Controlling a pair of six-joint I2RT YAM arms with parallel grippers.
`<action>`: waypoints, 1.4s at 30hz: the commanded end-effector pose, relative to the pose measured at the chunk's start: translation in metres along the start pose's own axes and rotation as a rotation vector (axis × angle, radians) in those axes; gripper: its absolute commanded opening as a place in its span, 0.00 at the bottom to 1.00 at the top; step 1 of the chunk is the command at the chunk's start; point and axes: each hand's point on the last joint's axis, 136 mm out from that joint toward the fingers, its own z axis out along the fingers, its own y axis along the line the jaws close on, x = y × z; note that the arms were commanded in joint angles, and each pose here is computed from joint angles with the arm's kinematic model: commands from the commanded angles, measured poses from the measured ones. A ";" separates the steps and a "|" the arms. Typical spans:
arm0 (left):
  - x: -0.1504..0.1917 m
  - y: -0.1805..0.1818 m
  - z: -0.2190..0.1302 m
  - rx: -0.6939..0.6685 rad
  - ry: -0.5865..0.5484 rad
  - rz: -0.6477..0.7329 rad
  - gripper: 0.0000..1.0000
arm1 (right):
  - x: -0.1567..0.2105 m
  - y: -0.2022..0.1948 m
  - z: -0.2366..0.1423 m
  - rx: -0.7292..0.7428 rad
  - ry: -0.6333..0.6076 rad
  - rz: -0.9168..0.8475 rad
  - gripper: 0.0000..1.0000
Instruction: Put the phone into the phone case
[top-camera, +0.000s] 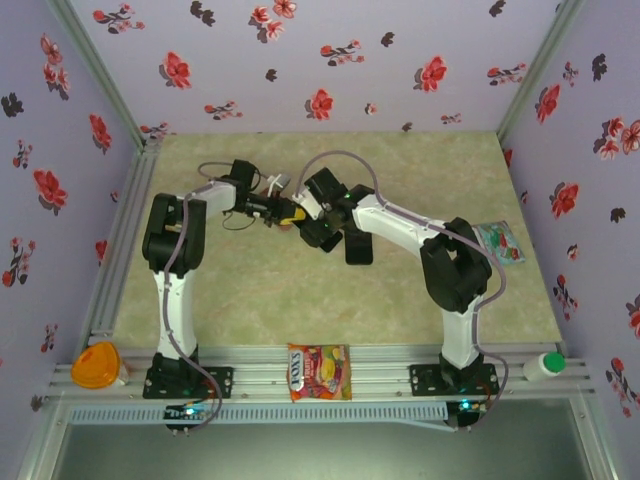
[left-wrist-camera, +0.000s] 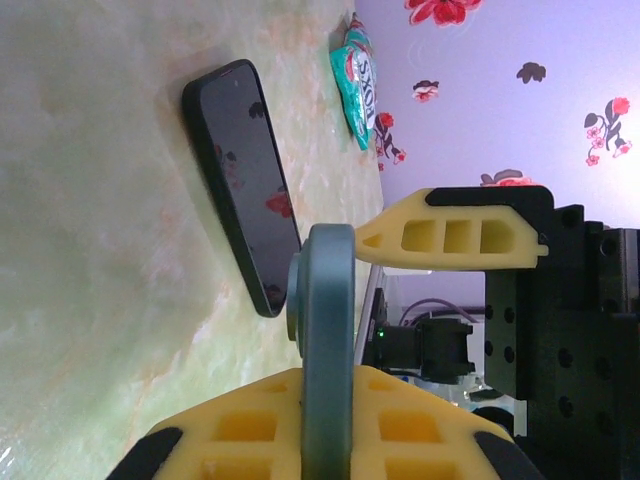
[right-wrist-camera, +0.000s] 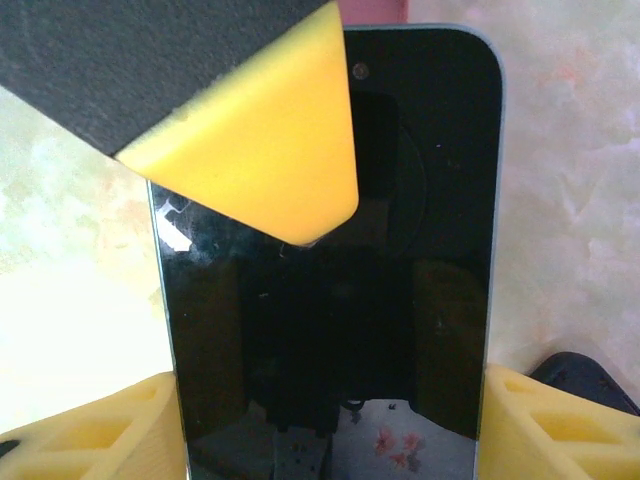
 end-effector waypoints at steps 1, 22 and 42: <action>-0.020 -0.012 -0.008 -0.036 -0.082 0.043 0.00 | -0.018 -0.001 -0.031 0.026 -0.089 0.009 0.69; -0.051 -0.063 -0.027 -0.029 -0.371 -0.006 0.00 | 0.009 -0.045 -0.078 -0.471 -0.462 0.806 0.88; -0.026 -0.081 -0.023 0.000 -0.362 -0.058 0.00 | 0.001 -0.062 -0.062 -0.780 -0.639 0.984 0.70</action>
